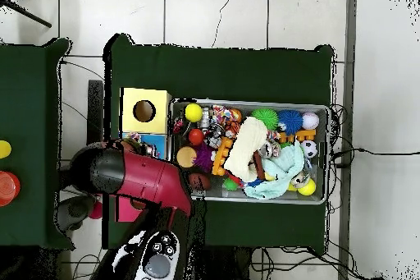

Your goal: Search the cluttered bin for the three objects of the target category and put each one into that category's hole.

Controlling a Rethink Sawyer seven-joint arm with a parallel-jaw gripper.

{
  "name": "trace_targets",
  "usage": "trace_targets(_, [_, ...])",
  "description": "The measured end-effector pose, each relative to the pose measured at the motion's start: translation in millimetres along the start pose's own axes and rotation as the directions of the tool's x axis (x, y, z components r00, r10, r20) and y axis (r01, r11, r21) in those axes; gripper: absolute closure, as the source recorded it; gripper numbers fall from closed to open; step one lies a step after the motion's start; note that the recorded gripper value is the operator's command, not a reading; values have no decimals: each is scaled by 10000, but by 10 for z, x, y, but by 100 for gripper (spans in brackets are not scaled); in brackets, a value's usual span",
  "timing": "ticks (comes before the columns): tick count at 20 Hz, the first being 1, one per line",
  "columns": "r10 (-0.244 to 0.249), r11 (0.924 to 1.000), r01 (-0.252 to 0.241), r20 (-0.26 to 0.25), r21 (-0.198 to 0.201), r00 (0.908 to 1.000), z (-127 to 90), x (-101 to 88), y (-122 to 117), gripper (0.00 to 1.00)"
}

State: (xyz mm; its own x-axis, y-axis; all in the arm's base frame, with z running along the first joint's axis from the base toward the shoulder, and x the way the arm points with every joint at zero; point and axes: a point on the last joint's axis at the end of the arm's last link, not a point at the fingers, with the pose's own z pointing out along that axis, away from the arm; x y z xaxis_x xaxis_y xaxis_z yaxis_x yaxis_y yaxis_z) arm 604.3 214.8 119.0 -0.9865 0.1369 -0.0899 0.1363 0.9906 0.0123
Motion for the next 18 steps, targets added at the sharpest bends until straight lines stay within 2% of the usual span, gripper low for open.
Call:
trace_targets(5, [-61,10000,62,-159,67,9999,63,42,-14,100])
trace_targets(9, [-58,10000,59,-482,5,9988,54,84,-6,100])
trace_targets(14, [-57,9999,44,-1162,-113,9932,36,173,8,100])
trace_targets(18, [-61,9999,37,-1472,-162,9891,19,215,14,100])
